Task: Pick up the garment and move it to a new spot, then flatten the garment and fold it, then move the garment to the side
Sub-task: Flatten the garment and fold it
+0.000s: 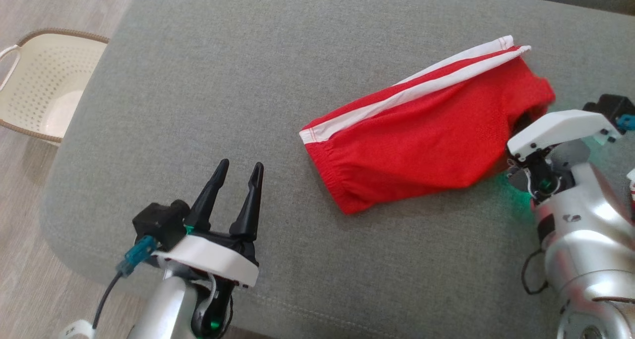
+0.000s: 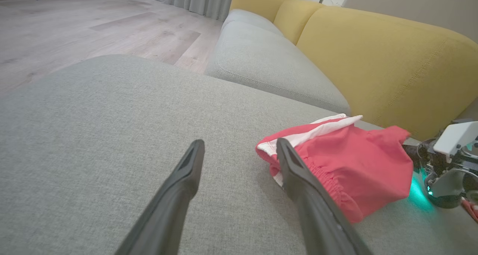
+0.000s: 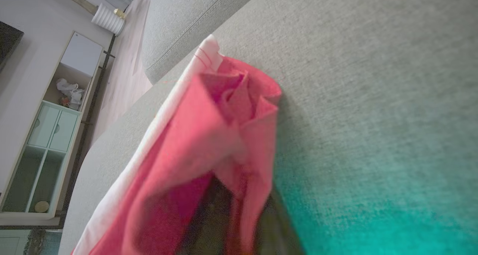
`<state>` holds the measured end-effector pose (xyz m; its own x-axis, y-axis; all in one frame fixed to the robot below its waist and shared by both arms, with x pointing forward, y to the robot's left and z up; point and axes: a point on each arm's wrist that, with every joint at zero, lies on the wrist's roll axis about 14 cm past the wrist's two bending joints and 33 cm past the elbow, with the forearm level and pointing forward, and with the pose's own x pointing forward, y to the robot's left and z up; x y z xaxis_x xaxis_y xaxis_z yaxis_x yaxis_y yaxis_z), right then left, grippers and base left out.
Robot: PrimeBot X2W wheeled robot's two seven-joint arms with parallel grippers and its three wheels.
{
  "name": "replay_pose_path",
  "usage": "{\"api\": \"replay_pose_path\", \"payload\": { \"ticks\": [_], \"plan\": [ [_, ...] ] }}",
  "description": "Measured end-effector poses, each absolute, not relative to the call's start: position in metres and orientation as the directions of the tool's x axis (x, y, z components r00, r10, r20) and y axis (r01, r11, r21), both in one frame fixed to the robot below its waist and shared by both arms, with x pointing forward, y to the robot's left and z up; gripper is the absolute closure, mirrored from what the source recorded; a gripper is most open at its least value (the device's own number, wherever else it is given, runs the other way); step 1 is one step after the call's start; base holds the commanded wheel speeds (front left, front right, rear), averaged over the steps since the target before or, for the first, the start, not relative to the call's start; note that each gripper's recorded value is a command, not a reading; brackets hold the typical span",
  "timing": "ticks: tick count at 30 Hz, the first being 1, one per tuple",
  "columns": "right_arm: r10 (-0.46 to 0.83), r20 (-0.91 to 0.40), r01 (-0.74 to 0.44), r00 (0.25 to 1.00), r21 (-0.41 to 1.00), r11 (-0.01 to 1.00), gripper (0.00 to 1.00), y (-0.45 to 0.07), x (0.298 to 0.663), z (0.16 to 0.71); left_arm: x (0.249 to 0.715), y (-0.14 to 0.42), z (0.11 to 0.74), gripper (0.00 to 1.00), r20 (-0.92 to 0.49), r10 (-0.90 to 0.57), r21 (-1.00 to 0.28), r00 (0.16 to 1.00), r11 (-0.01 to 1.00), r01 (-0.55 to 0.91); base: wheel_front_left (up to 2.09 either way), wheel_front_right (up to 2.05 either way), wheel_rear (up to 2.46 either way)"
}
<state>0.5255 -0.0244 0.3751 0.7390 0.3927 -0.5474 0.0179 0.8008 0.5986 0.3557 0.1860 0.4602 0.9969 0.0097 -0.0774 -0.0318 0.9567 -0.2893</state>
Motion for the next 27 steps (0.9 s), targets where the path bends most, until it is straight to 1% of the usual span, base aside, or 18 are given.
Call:
{"api": "replay_pose_path", "payload": {
  "ticks": [7,16,23,27],
  "plan": [
    [0.354,-0.527,0.033,0.773,0.59,0.807,1.0,-0.034,0.524,0.377,0.36,0.181,0.461,0.0,-0.073,-0.007,-0.294,0.997,0.956,-0.015,0.0,0.0,0.0],
    [0.275,-0.489,0.103,0.828,0.614,0.783,1.0,-0.063,0.522,0.384,0.367,0.173,0.463,0.0,-0.059,-0.035,-0.301,0.998,0.954,0.016,0.0,0.0,0.0],
    [0.216,-0.472,0.173,0.855,0.651,0.74,1.0,-0.093,0.502,0.384,0.371,0.162,0.472,0.0,-0.029,-0.072,-0.301,0.997,0.952,0.06,0.0,0.0,0.0],
    [0.192,-0.459,0.209,0.867,0.687,0.696,1.0,-0.107,0.48,0.385,0.372,0.153,0.479,0.0,-0.004,-0.097,-0.305,0.995,0.948,0.091,0.0,0.0,0.0]
  ]
}}
